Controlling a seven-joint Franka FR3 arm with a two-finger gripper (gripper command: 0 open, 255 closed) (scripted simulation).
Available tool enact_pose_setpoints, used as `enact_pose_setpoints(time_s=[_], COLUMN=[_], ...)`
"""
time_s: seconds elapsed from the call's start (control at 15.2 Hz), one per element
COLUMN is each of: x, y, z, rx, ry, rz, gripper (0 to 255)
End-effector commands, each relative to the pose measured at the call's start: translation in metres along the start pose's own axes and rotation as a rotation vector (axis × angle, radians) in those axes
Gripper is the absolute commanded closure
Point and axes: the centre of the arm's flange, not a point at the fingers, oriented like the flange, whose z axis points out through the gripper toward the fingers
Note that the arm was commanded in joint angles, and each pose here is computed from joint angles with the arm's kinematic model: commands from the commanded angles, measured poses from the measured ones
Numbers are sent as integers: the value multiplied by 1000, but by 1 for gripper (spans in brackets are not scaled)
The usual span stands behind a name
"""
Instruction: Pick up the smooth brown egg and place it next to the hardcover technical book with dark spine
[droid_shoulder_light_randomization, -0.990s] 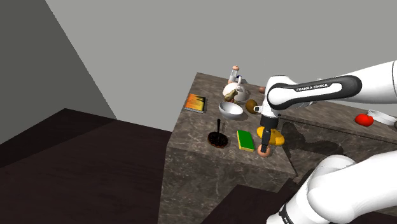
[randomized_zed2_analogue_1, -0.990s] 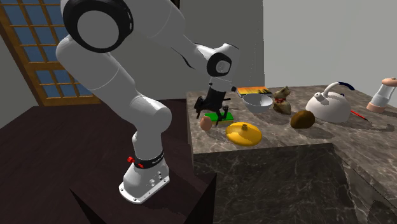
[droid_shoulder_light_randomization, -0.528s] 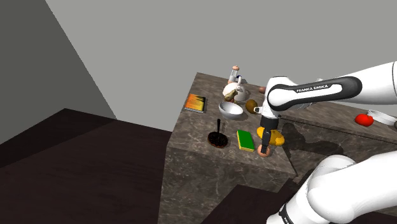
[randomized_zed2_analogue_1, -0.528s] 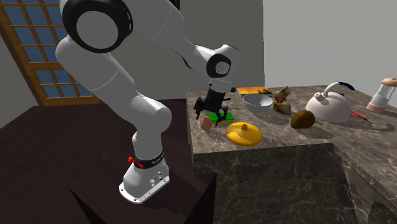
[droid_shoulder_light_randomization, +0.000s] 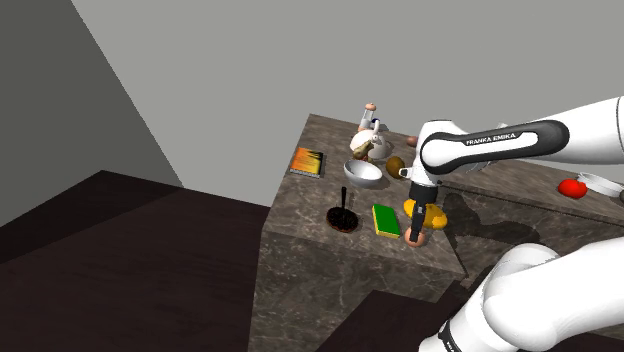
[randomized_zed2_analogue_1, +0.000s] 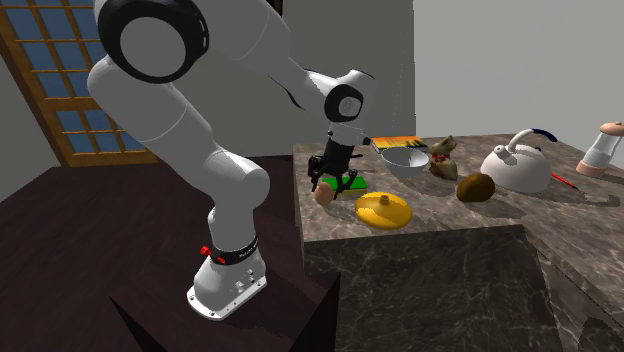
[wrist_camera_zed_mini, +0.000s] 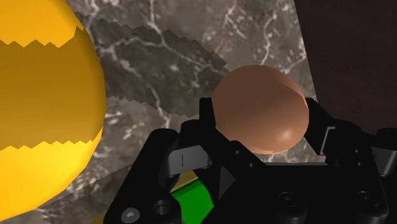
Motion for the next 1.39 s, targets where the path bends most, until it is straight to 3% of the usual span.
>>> enact_pose_setpoints(time_s=[0.0,1.32], x=[0,-21], y=[0,-23], z=[0,-95], rx=[1,1], ry=[-1,-1], rz=[0,0], gripper=[255,255])
